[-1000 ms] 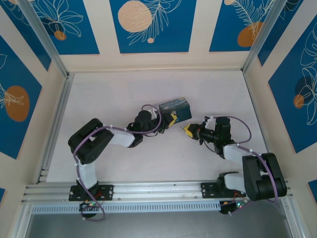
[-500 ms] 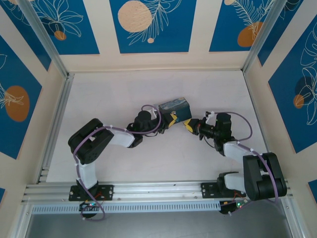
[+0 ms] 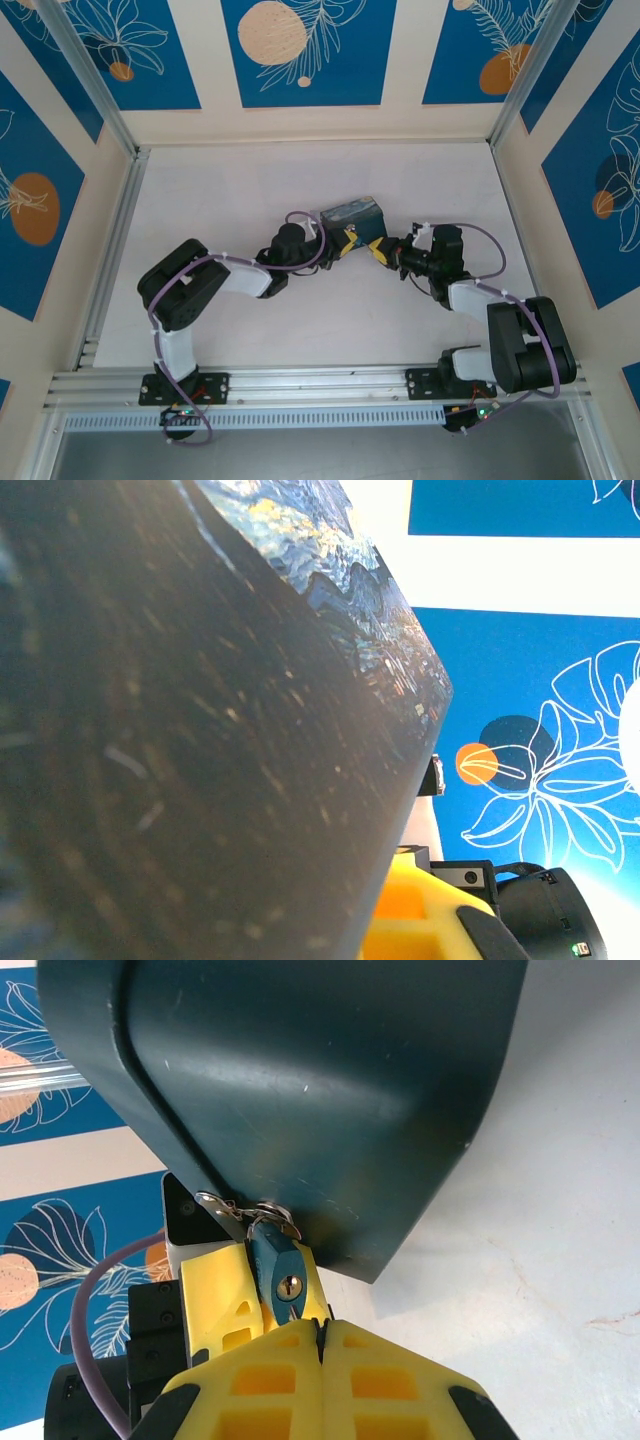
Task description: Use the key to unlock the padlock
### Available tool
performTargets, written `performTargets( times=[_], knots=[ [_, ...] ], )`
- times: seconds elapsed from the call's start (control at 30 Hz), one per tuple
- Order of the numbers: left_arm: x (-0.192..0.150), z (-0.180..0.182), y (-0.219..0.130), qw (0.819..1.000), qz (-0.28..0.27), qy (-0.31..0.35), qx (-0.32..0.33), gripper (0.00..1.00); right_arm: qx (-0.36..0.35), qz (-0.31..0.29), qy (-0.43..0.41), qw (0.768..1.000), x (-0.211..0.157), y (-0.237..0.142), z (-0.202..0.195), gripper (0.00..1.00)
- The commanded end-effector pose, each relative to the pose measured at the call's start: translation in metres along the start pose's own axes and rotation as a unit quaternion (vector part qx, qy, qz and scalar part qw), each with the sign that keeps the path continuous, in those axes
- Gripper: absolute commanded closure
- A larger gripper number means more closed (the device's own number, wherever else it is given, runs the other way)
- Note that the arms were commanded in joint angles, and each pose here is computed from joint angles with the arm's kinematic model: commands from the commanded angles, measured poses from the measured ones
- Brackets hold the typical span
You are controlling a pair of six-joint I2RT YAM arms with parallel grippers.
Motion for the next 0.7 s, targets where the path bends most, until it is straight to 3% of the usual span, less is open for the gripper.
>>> performTargets(
  times=[0.0,0.67],
  knots=[
    [0.0073,-0.0328,-0.0074,0.999,-0.010,0.010,-0.051,1.00,0.012,-0.001,-0.012,1.000,0.0022,0.0038,0.0118,1.00],
    [0.0037,-0.0351,-0.0074,0.999,-0.007,0.012,-0.052,1.00,0.008,0.001,-0.011,1.000,0.0063,0.0112,0.0127,1.00]
  ],
)
Point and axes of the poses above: each hand's point on the last joint's axis, 136 mm out from that joint toward the fingers, its own y axis out along the fingers, its own z axis along the line the jaws close on, x = y × z, the point moved 3 cm from there along -y, back along the fingers, and after that the axes turned 10 degrees about y, right-handed, at the moved point
